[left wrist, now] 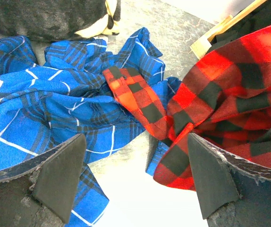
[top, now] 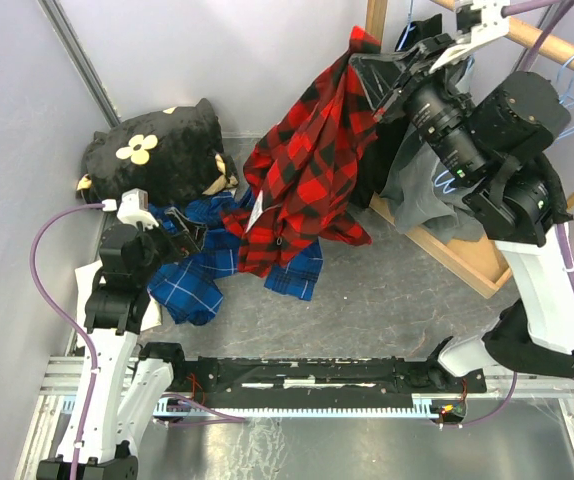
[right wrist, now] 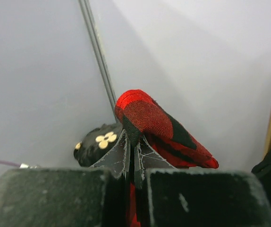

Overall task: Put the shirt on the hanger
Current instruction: Adjust the shirt at the center of the board.

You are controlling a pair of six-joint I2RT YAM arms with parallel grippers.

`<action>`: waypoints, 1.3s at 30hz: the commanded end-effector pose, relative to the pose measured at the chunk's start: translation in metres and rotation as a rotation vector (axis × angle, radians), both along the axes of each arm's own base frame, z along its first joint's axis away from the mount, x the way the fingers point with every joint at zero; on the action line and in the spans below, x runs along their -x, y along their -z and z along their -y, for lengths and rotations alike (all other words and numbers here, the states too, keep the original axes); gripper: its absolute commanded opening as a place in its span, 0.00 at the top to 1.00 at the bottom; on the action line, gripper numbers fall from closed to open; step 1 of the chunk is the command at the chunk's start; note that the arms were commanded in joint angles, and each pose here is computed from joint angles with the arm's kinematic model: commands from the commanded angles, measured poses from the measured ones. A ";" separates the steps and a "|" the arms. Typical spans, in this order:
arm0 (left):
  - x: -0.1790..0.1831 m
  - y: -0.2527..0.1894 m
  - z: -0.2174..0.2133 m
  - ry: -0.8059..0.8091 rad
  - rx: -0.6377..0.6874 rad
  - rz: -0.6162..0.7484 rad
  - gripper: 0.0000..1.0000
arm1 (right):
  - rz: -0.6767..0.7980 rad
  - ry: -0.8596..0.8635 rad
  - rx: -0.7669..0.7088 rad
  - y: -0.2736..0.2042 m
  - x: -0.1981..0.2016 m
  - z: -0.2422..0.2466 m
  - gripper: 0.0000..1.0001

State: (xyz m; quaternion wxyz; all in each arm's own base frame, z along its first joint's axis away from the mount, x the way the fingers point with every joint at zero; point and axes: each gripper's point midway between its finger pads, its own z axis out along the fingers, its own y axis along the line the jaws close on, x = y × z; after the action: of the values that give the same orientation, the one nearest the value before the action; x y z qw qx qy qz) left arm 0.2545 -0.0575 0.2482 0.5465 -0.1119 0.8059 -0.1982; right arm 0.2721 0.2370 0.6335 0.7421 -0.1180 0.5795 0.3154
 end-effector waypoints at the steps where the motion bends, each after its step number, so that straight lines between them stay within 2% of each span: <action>1: -0.003 -0.027 0.004 0.035 -0.017 0.095 0.07 | 0.111 0.079 -0.110 -0.047 0.008 0.028 1.00; 6: -0.002 -0.026 0.001 0.024 -0.025 0.091 0.07 | 0.061 0.054 -0.093 -0.031 -0.007 0.007 1.00; 12: -0.001 -0.024 0.000 0.018 -0.029 0.086 0.07 | -0.058 0.015 -0.040 0.014 -0.040 -0.038 1.00; 19: -0.001 -0.020 -0.002 0.008 -0.037 0.074 0.07 | -0.221 0.073 0.110 0.097 -0.086 -0.072 1.00; 21: -0.001 -0.018 -0.002 0.009 -0.037 0.068 0.07 | -0.265 0.109 0.171 0.124 -0.096 -0.074 0.97; 23: -0.001 -0.017 -0.002 0.010 -0.040 0.065 0.07 | -0.314 0.130 0.241 0.153 -0.102 -0.074 0.83; 26: -0.002 -0.014 -0.003 0.009 -0.045 0.057 0.07 | -0.380 0.113 0.339 0.188 -0.101 -0.075 0.51; 28: -0.003 -0.012 -0.003 0.008 -0.047 0.052 0.07 | -0.403 0.094 0.378 0.204 -0.095 -0.074 0.34; 32: -0.005 -0.010 -0.002 0.008 -0.043 0.042 0.07 | -0.400 0.048 0.416 0.212 -0.079 -0.067 0.20; 39: -0.006 -0.007 0.001 0.021 -0.029 0.036 0.07 | -0.434 -0.013 0.589 0.232 -0.053 -0.049 0.14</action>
State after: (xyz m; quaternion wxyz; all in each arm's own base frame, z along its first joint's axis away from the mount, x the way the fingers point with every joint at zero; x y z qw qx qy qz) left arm 0.2566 -0.0560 0.2433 0.5406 -0.1108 0.8118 -0.1909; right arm 0.3482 0.3055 0.3771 0.5278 -0.2211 0.8046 0.1588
